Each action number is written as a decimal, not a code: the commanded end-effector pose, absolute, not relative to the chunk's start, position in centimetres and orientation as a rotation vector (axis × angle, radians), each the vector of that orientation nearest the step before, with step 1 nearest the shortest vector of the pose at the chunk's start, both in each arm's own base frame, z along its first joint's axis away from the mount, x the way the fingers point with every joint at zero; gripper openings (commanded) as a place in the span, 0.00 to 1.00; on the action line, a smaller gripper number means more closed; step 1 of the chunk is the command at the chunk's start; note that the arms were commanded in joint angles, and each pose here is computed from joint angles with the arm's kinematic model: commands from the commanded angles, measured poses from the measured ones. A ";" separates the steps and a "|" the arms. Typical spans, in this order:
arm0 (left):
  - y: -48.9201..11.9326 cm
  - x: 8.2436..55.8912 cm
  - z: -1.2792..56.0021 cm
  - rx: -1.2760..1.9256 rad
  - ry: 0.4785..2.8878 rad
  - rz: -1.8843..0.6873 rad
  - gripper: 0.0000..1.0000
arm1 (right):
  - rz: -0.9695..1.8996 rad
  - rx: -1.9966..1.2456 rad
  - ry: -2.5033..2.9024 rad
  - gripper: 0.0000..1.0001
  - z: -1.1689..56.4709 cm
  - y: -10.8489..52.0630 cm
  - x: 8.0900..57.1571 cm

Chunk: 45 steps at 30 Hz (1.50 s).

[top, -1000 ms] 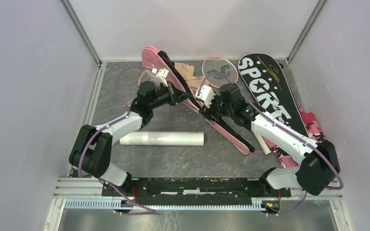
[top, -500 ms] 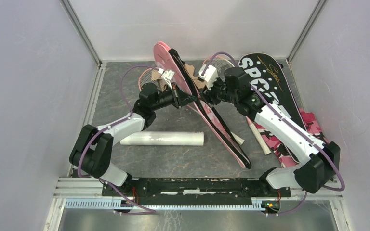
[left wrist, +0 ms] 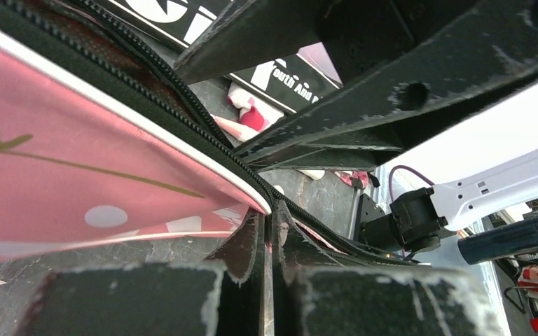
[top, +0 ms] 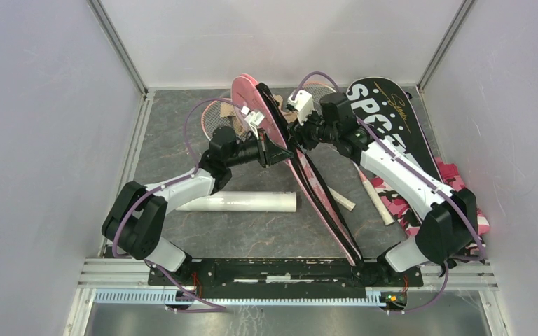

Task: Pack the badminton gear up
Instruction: Open the racket bag at the center of the board.

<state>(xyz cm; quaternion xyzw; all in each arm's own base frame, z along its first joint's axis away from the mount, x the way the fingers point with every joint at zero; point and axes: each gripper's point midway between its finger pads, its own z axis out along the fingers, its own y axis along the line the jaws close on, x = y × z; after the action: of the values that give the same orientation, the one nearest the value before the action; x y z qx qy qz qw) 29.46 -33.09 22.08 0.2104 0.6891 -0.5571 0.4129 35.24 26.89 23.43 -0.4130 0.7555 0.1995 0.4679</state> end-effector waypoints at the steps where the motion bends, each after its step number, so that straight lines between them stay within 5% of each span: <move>1: -33.9 28.5 24.6 0.670 1.559 -1.378 0.02 | 0.521 -0.962 1.851 0.53 23.9 27.4 36.4; 7: -33.9 28.6 24.2 0.690 1.565 -1.354 0.02 | 0.498 -0.952 1.904 0.43 22.6 27.4 37.4; 14: -33.2 30.3 23.3 0.641 1.637 -1.241 0.02 | 0.364 -0.799 1.933 0.00 23.3 23.2 40.0; 23: -31.6 33.4 23.3 0.517 1.799 -1.084 0.02 | 0.258 -0.626 1.839 0.00 27.7 18.4 39.9; 32: -32.4 36.9 24.6 0.414 1.890 -1.013 0.02 | 0.440 -0.491 1.810 0.00 28.7 19.7 38.7; 45: -34.6 39.9 24.6 0.345 1.948 -0.939 0.51 | 0.481 -0.414 1.818 0.00 28.6 20.0 39.2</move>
<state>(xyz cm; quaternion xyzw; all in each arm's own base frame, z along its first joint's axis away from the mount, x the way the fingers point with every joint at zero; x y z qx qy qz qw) 38.98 -34.12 23.50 0.1448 0.7949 -0.3914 0.4405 38.70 19.29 26.95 -0.1870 0.7937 0.1853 0.5484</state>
